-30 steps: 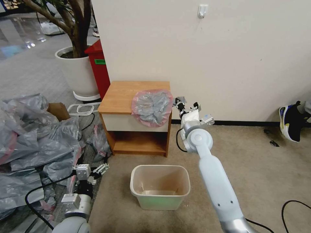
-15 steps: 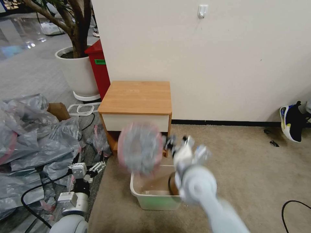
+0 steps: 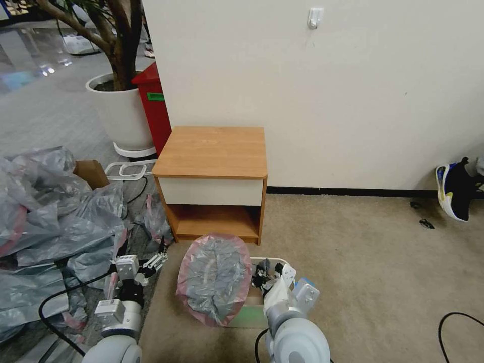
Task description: Pick up the garbage bag from the table and place it over the trash can.
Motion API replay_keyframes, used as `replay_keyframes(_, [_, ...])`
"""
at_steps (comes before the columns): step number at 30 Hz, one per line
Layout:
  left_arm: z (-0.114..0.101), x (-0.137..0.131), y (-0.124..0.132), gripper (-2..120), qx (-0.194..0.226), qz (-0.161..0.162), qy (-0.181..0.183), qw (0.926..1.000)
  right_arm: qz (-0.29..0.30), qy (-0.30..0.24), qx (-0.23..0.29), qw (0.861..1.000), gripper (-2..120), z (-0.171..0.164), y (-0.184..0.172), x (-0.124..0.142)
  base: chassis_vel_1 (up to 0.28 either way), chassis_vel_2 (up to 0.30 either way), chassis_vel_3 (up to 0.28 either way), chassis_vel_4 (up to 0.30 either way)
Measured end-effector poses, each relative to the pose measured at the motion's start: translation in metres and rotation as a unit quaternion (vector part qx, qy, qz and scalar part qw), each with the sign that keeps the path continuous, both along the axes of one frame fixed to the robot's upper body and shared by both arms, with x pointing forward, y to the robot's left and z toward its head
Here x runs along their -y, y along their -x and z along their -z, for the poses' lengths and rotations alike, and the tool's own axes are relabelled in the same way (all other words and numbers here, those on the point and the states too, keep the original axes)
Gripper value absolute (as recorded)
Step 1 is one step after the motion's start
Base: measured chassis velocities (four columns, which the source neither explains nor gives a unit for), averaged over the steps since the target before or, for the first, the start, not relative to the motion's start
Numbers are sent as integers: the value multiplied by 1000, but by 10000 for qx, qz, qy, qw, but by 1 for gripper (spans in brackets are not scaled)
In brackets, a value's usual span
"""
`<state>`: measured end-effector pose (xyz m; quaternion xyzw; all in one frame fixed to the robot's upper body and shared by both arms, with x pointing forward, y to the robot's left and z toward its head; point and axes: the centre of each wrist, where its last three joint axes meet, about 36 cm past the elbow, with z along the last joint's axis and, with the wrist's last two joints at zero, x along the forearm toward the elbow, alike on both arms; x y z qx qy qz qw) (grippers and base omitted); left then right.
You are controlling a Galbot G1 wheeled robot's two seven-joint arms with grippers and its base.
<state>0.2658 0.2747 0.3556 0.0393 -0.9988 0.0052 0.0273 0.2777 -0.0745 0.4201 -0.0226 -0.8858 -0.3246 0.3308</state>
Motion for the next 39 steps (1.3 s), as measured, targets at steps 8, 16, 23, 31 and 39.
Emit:
replay_keyframes(8, [-6,5,5,100,-44,242,-48,9997,-51,186,-107,9998,22,0,8,-2,0,0,0,0])
replay_keyframes(16, [-14,6,12,100,-84,876,-53,9961,37,452,11,9990,50,-9,22,5,0,0,0,0])
replay_keyframes(23, [-17,12,13,100,216,1397,16,9900,197,656,285,9972,80,-18,15,17,0,0,0,0])
replay_keyframes(31, [-35,20,14,100,989,1602,-257,9818,437,824,712,9931,100,-22,5,28,0,0,0,0])
replay_keyframes(39, [-113,43,14,100,454,2280,832,9690,615,881,1035,9888,100,-21,0,29,0,0,0,0])
